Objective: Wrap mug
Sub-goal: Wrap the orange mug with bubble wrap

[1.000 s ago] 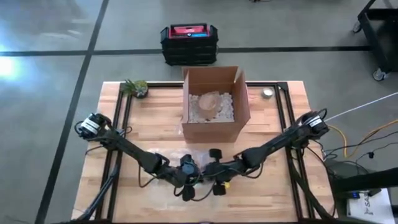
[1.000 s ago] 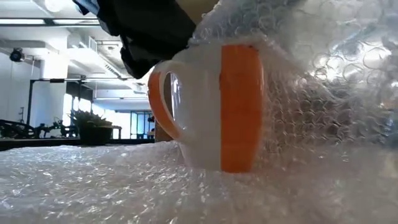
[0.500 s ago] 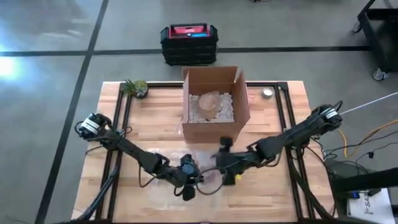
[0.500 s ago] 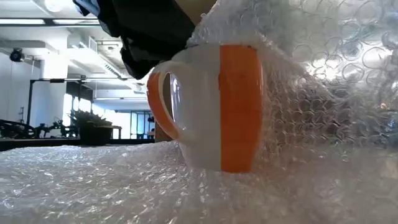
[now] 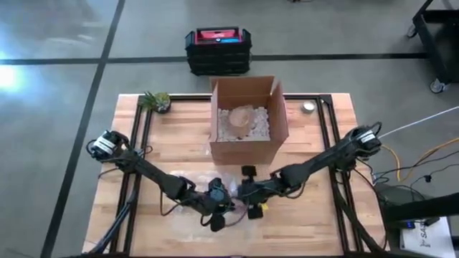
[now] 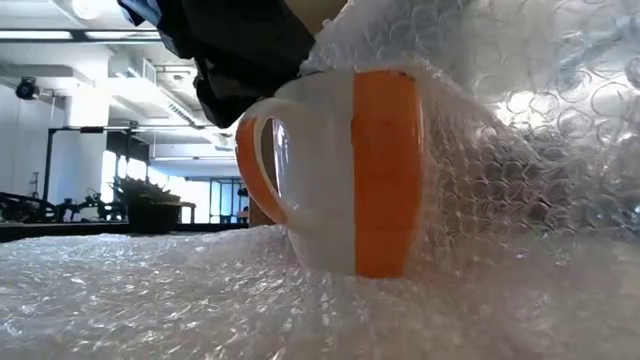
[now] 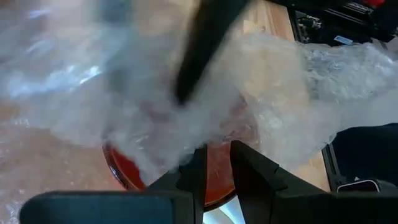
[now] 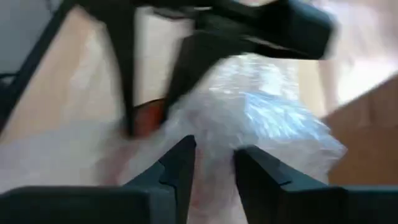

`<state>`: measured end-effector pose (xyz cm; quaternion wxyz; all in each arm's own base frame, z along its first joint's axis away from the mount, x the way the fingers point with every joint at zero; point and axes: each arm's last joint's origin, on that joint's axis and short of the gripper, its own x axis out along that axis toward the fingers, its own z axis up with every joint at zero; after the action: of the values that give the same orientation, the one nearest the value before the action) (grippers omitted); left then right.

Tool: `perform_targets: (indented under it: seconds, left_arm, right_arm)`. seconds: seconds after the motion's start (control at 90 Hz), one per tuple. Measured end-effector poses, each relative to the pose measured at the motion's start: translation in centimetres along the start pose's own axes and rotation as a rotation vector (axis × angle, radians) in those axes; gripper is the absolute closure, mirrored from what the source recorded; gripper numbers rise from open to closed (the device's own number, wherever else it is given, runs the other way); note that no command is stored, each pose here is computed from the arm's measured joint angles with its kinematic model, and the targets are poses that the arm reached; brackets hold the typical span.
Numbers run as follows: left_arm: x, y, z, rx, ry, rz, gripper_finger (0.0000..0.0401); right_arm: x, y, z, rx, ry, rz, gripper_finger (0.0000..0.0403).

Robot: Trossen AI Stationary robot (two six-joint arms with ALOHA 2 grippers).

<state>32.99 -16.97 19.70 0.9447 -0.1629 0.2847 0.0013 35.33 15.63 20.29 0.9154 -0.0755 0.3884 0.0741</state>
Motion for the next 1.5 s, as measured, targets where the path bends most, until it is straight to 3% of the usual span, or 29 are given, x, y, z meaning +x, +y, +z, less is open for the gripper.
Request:
perform_targets:
  seconds: [0.289,0.533,0.644,0.867,1.111,1.3,1.5]
  left_arm:
    - [-0.1,0.0,0.2,-0.007,-0.008,-0.005,0.0343]
    - [-2.5,-1.6,3.5,0.022,-0.118,-0.074,0.0343]
    - [-2.8,-1.8,4.3,0.062,-0.168,-0.025,0.0343]
    - [-0.2,-0.4,1.9,0.024,-0.088,0.057,0.0343]
    - [1.9,-0.4,0.0,-0.025,-0.017,0.018,0.0343]
    - [2.1,-0.4,-0.1,-0.022,-0.012,0.009,0.0343]
    - [2.0,-0.4,-0.3,-0.015,0.009,0.005,0.0343]
  right_arm:
    - [0.7,0.2,-2.2,0.028,0.062,0.0,0.0397]
    - [0.8,0.2,-2.5,0.048,0.041,0.003,0.0401]
    - [0.7,0.3,-2.0,0.042,0.016,0.015,0.04]
    - [0.7,0.4,-1.9,0.039,0.009,0.022,0.0402]
    - [0.6,0.5,-1.8,0.051,0.037,0.051,0.04]
    - [-1.3,0.2,0.7,0.023,0.119,0.06,0.039]
    - [-3.5,-0.5,3.3,-0.048,0.124,-0.046,0.0377]
